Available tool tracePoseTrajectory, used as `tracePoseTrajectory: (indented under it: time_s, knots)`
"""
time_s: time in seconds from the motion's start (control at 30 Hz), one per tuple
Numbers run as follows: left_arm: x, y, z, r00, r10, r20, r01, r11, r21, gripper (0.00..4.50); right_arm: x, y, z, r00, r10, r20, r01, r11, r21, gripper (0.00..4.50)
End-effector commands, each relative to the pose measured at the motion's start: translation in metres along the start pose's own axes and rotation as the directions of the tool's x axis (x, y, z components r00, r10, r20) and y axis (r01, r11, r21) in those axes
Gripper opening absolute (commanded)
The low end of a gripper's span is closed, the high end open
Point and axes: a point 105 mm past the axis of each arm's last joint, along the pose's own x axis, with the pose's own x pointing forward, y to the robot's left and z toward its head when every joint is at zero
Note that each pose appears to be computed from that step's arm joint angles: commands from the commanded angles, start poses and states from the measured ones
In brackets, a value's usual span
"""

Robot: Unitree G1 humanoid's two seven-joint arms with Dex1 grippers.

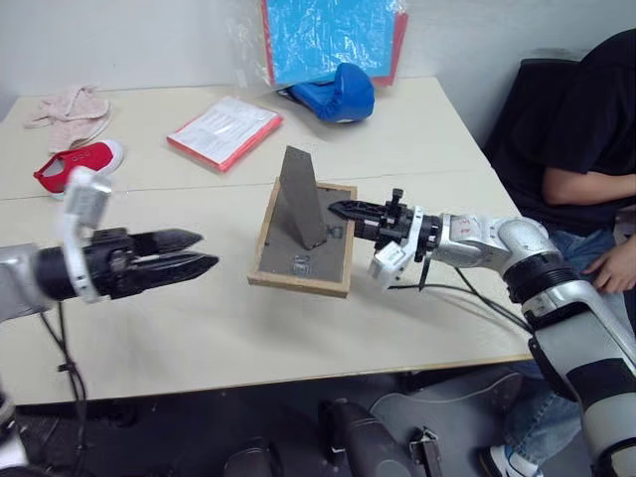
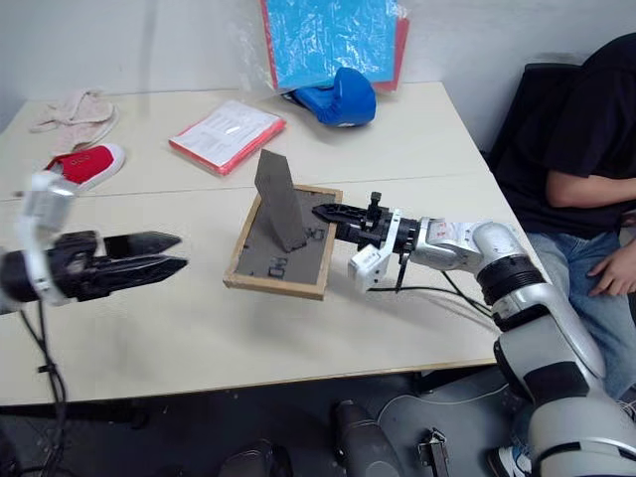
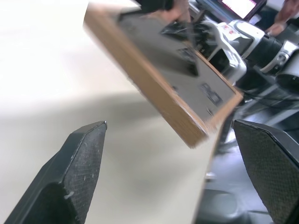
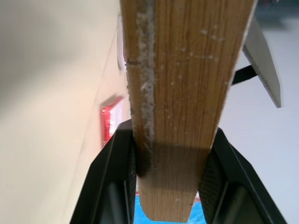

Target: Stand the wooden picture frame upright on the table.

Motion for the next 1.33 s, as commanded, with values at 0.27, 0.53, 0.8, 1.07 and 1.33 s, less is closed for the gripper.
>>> tracePoseTrajectory:
  time_s: [0.27,0.53,0.8,1.07,1.33]
  knots:
    - [0.001,-0.001,0.004,0.986,0.138,0.095,-0.156,0.965,0.212,4.5,0.007,0.001,0.003,0.997,0.064,0.046,-0.054,0.139,0.989,1.22]
    - [0.009,0.001,0.004,0.988,0.122,0.099,-0.142,0.963,0.227,4.5,0.008,0.047,0.0,0.978,0.206,0.027,-0.011,-0.079,0.997,1.22]
    - [0.013,0.002,0.001,0.994,0.077,0.072,-0.091,0.974,0.209,4.5,-0.011,0.058,0.016,0.954,0.289,0.079,-0.066,-0.055,0.996,2.97]
    - [0.005,0.007,0.018,0.997,0.044,0.061,-0.059,0.961,0.27,4.5,-0.101,-0.024,0.034,0.878,0.46,0.134,-0.193,0.084,0.978,4.46]
    - [0.0,0.01,0.041,0.998,0.01,0.062,-0.031,0.937,0.347,4.5,-0.141,-0.077,0.04,0.913,0.398,0.086,-0.136,0.1,0.986,4.46]
